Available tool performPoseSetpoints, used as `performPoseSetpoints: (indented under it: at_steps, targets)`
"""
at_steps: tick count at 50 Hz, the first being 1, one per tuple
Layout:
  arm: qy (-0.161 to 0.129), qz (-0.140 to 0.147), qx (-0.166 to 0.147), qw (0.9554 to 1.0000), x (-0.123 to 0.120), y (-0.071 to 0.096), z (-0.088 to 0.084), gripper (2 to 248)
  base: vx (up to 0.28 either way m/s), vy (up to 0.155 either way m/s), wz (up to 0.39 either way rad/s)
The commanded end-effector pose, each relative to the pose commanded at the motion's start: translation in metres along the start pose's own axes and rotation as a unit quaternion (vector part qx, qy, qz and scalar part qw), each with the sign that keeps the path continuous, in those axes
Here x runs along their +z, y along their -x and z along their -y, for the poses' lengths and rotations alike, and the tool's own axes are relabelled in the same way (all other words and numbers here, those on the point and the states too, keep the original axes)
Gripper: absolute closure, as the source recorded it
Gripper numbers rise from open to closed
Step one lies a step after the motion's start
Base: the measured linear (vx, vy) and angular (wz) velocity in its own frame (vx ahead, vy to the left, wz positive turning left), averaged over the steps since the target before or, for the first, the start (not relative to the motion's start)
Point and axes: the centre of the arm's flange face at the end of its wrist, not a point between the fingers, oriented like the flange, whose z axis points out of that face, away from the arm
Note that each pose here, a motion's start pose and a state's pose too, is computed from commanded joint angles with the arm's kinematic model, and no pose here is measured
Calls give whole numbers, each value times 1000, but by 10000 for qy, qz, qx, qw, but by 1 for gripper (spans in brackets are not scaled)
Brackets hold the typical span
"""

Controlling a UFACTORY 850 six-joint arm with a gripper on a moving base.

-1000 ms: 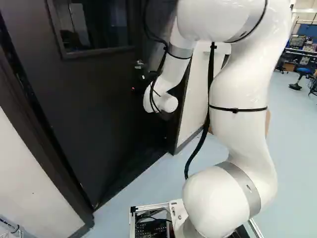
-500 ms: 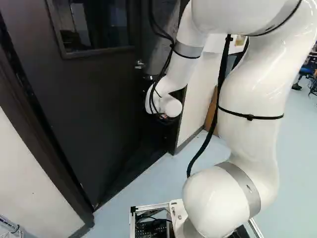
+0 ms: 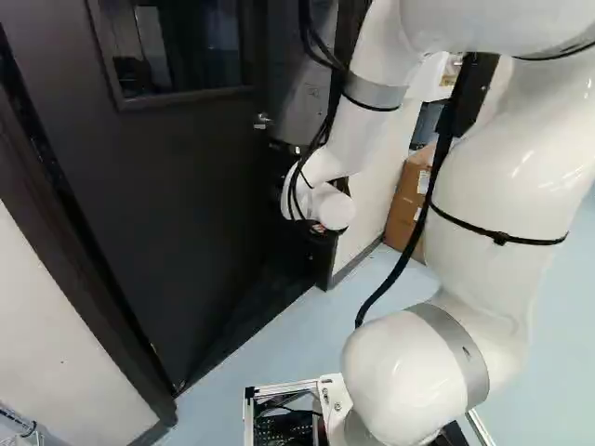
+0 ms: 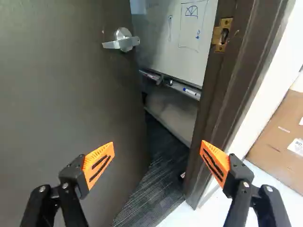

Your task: Open the door and move inside

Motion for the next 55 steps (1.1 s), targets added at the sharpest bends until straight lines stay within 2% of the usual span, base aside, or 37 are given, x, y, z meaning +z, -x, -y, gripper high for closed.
performPoseSetpoints:
  at_steps: [26,55]
  targets:
    - [7,2,2,10000,-2,1,-1,3,7,0,0]
    - [7,2,2,10000,-2,1,-1,3,169,1,-21]
